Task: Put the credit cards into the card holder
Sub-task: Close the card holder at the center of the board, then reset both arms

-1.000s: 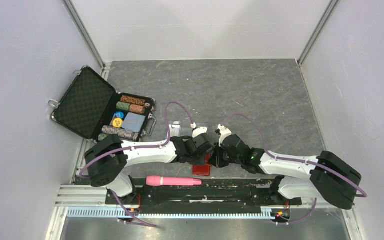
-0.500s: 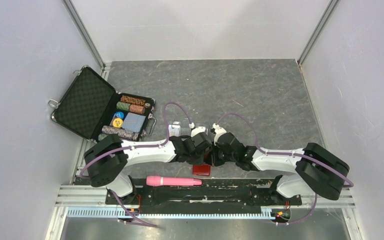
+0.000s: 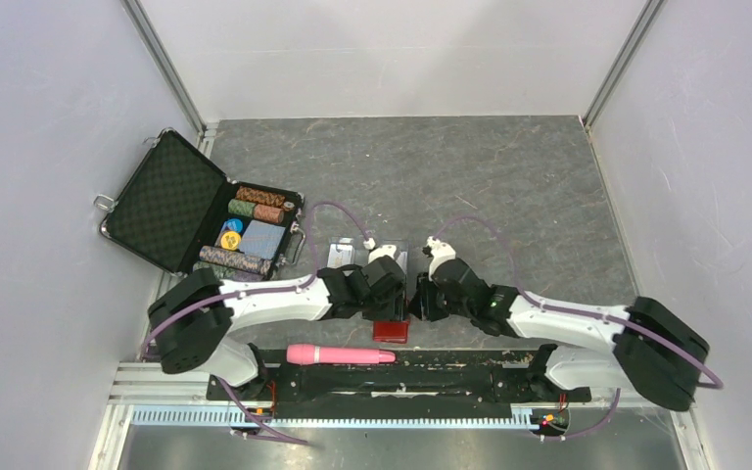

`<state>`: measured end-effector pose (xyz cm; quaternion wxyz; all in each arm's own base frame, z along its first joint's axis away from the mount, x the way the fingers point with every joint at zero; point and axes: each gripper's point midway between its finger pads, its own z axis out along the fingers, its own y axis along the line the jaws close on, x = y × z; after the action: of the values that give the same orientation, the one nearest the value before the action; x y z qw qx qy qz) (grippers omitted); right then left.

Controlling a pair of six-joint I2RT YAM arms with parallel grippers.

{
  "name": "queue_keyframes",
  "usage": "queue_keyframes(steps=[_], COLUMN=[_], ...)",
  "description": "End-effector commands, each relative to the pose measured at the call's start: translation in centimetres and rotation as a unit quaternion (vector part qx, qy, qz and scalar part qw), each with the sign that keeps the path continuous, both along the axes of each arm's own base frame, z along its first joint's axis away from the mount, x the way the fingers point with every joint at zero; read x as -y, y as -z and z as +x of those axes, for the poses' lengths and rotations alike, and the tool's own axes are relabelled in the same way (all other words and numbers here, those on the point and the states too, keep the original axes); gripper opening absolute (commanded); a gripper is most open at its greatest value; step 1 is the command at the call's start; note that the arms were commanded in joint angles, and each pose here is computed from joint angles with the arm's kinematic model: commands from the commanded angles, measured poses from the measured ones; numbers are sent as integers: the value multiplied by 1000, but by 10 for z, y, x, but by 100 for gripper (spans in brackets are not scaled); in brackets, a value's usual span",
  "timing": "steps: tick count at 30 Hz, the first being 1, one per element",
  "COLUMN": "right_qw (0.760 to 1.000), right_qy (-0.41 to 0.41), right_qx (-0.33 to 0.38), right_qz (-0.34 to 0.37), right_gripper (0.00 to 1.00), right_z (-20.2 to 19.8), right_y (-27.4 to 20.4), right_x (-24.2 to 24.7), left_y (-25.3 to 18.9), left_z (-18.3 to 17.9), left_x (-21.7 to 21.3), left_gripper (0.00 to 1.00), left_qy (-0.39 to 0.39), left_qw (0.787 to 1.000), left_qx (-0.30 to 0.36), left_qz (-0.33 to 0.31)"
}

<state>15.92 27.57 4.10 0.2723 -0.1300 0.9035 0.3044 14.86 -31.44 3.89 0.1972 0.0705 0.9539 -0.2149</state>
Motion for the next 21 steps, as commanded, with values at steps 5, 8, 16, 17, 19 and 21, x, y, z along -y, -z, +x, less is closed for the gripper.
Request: queue_keyframes(steps=[5,8,16,17,19,21], right_qw=[991,990,987,987,986,984], right_qy=[71,85,129,132,142,159], right_qx=[116,117,94,95,90,80], right_qz=[11,7,14,12,6,0], right_gripper=[66,82,98,98,98,98], right_z=[38,42,64,67,75,84], right_y=[-70,-66,-50,-50,-48,-43], right_x=[26,43,94,99,110,123], left_y=[-109,-137,-162,-163,-159,-153], left_z=[28,38,79,83,94,105], left_x=[16,9,-51,-60,-81,-102], left_gripper=[85,99,100,100,100,100], left_qy=[23,25,-26,-36,-60,-88], left_qw=[977,959,928,926,924,922], left_qx=[80,83,102,108,113,113], left_qz=[-198,-271,-356,-360,-361,-360])
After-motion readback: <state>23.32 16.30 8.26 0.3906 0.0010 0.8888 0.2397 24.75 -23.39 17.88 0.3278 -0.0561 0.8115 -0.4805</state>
